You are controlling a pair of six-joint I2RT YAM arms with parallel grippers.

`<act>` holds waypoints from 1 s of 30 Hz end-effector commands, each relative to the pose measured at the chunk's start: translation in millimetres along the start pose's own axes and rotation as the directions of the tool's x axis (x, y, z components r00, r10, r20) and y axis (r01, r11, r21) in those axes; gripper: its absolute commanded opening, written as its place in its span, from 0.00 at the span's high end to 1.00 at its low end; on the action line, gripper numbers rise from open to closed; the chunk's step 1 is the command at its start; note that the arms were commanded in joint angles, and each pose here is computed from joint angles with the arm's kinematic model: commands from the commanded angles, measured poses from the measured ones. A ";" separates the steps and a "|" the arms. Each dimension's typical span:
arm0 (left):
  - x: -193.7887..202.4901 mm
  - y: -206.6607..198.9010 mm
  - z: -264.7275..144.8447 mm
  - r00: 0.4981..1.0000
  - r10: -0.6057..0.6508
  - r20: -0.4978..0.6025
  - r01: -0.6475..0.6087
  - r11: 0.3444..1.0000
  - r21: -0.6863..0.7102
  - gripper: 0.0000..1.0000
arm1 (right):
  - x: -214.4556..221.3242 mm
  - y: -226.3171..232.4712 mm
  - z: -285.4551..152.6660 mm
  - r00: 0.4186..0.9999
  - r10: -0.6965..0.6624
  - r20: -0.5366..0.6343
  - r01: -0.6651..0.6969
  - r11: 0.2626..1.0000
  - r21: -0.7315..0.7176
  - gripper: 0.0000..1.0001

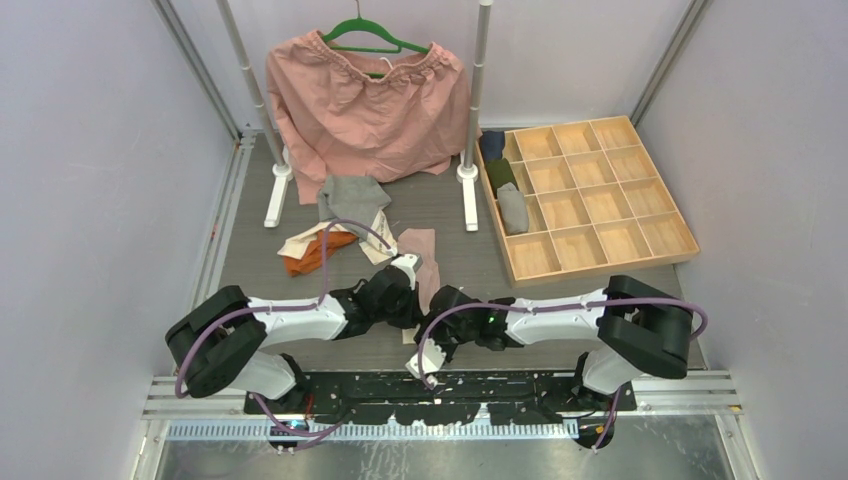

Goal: Roll the underwear
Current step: Roll the underwear to the center of the board.

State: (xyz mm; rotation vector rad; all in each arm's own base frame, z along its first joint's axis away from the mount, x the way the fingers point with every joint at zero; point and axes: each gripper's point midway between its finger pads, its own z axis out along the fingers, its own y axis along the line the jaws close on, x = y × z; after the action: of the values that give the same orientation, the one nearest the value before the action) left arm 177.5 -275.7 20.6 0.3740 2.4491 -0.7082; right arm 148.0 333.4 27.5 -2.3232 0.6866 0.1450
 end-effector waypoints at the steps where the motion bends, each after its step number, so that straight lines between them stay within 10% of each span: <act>1: 28.7 19.3 6.7 0.996 0.006 -0.094 -0.012 0.998 -0.063 0.99 | -9.6 56.3 16.6 0.997 0.024 0.071 -0.009 0.979 -0.206 0.62; 13: 24.6 17.9 5.3 0.996 -0.018 -0.084 0.013 0.998 -0.054 0.99 | -11.3 57.8 17.2 0.992 0.110 0.064 -0.095 0.975 -0.199 0.99; 30: -53.2 7.5 -46.3 0.989 -0.014 0.149 0.017 1.000 -0.017 0.86 | -25.4 50.9 5.1 0.919 0.347 0.187 -0.353 0.936 -0.002 0.99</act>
State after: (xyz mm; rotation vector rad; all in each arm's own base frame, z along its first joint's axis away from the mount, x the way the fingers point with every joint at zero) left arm 196.2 -252.4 75.8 0.2508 2.3335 -0.7395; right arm 123.4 335.5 21.7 -2.1078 0.8544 0.3694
